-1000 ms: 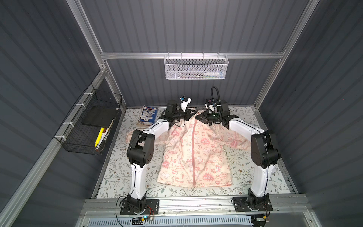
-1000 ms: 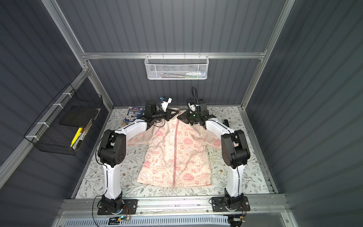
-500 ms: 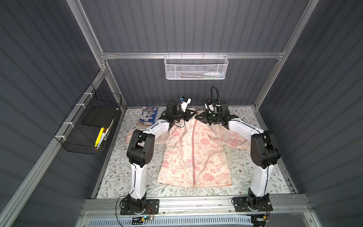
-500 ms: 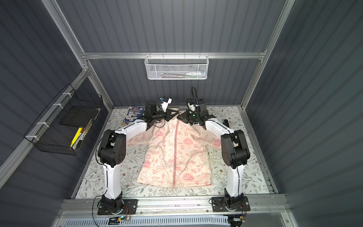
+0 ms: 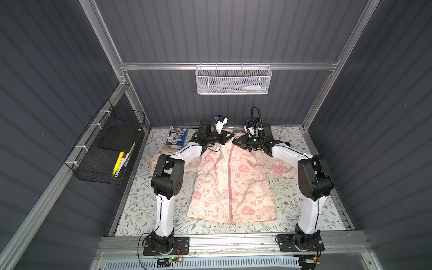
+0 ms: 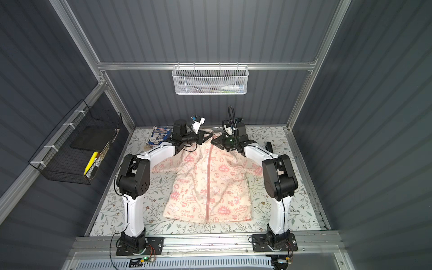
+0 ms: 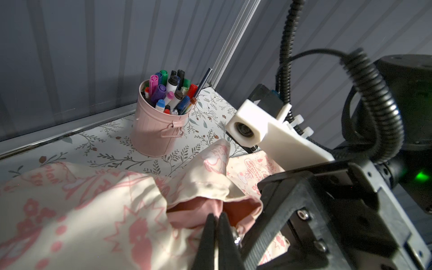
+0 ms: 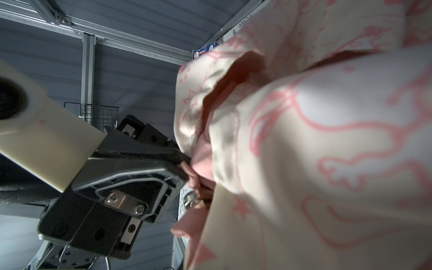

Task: Unzip the jacket
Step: Unzip the zipper on the jacket.

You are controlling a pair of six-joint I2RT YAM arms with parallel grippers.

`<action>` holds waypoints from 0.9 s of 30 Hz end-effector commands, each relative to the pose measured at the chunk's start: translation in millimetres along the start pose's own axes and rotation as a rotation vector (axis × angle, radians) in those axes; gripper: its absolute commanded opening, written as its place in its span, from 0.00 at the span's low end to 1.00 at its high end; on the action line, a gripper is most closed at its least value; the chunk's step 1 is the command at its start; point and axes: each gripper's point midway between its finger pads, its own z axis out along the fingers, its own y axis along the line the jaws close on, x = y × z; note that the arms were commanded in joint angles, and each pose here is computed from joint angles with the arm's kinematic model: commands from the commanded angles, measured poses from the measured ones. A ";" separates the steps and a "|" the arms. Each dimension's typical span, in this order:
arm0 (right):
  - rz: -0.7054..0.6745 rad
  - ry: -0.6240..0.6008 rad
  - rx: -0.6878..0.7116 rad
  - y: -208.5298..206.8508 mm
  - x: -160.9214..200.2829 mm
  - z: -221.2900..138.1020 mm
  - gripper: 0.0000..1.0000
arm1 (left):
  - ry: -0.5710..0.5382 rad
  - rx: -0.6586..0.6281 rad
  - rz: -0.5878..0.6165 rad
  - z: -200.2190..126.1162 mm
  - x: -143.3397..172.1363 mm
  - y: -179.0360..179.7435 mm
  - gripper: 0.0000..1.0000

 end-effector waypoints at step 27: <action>0.047 0.102 0.039 -23.2 51.2 9.8 0.00 | -0.107 -0.064 0.012 -12.9 -43.2 8.6 0.00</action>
